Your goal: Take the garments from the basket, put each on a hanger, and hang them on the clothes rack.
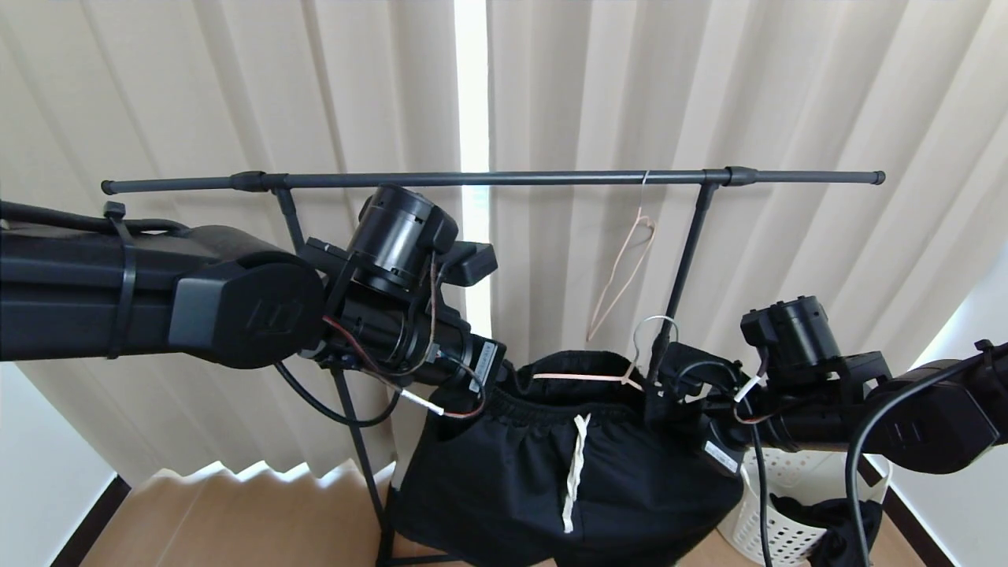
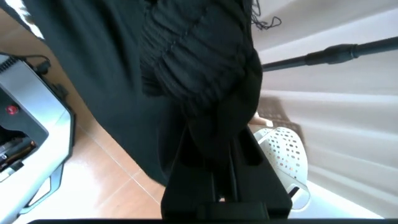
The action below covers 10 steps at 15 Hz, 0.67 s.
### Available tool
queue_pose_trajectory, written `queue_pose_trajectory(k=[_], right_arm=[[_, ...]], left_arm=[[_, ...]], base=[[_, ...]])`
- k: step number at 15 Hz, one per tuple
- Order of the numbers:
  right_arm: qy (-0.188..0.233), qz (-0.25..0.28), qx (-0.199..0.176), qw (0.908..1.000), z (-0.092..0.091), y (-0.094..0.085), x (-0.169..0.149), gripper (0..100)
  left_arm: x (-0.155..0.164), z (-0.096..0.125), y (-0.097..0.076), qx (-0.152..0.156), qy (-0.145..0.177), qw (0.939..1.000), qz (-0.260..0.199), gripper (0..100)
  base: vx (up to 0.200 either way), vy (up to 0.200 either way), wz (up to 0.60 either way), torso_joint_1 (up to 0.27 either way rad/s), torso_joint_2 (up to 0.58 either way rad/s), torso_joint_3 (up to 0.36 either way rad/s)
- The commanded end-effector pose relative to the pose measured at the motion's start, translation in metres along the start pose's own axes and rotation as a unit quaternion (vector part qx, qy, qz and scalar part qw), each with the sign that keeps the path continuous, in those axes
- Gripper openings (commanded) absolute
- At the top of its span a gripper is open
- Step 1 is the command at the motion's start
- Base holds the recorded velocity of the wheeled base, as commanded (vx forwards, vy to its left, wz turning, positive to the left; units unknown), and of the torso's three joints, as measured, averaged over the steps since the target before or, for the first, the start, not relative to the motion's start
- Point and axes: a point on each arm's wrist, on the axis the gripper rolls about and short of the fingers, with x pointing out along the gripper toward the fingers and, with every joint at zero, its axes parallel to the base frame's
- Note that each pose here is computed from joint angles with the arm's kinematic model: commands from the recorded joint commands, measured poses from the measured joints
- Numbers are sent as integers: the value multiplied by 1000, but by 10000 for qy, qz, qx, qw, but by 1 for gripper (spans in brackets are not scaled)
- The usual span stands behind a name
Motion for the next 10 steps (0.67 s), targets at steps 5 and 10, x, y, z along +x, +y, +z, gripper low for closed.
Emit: queue_pose_trajectory(k=[5,10], right_arm=[[-159,56,-47,9998,10,10,-5,0],[-262,95,181,9994,18,14,-6,0]], left_arm=[[11,-4,-15,118,107,9997,-161,0],[11,0,-25,118,43,9996,-264,0]], base=[[0,0,0,0,0,0],[0,0,0,0,0,0]])
